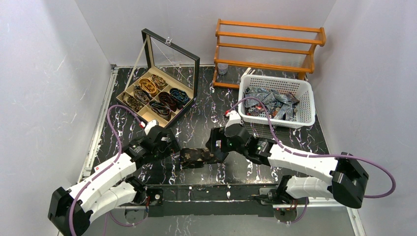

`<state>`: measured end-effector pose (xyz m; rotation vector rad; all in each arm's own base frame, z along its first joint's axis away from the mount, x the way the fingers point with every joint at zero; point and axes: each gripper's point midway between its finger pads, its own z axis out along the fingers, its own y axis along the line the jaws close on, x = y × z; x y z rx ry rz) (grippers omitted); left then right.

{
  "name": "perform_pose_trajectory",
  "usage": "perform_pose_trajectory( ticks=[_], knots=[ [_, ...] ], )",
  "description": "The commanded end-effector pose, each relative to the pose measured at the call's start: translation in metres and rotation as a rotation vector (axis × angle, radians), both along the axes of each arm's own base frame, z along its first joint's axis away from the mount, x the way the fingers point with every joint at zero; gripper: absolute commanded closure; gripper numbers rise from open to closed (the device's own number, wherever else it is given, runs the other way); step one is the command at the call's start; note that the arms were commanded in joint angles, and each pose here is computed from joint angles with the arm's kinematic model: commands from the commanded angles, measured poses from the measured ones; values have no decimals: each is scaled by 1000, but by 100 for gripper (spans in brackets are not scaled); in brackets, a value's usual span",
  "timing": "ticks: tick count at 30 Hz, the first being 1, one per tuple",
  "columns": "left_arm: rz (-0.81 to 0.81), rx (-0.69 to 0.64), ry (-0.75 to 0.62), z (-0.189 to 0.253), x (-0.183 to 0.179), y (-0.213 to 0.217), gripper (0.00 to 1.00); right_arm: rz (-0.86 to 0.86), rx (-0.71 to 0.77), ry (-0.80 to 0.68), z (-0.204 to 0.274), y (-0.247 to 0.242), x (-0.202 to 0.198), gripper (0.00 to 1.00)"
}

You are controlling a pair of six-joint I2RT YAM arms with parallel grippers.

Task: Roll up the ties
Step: Roll the tie at the center of the board.

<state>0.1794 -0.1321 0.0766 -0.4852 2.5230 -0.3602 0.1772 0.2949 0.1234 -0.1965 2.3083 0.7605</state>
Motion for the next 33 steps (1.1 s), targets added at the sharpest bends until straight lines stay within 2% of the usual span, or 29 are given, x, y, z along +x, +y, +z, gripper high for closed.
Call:
perform_pose_trajectory(
  ticks=[1,7,12,22,33],
  knots=[
    [-26,-27,-7,2,1,-7,3,-61,164,260,1,28,-22,1],
    [-33,-52,-6,-1,-1,-9,3,21,172,327,-10,49,-25,15],
    [-49,-67,2,-3,-2,-14,4,63,180,356,-15,58,-23,33],
    [-74,-72,17,-8,-2,-19,4,109,233,443,-31,69,-18,61],
    [-104,-121,7,-10,-4,-28,4,84,193,501,-58,60,-13,76]
  ],
)
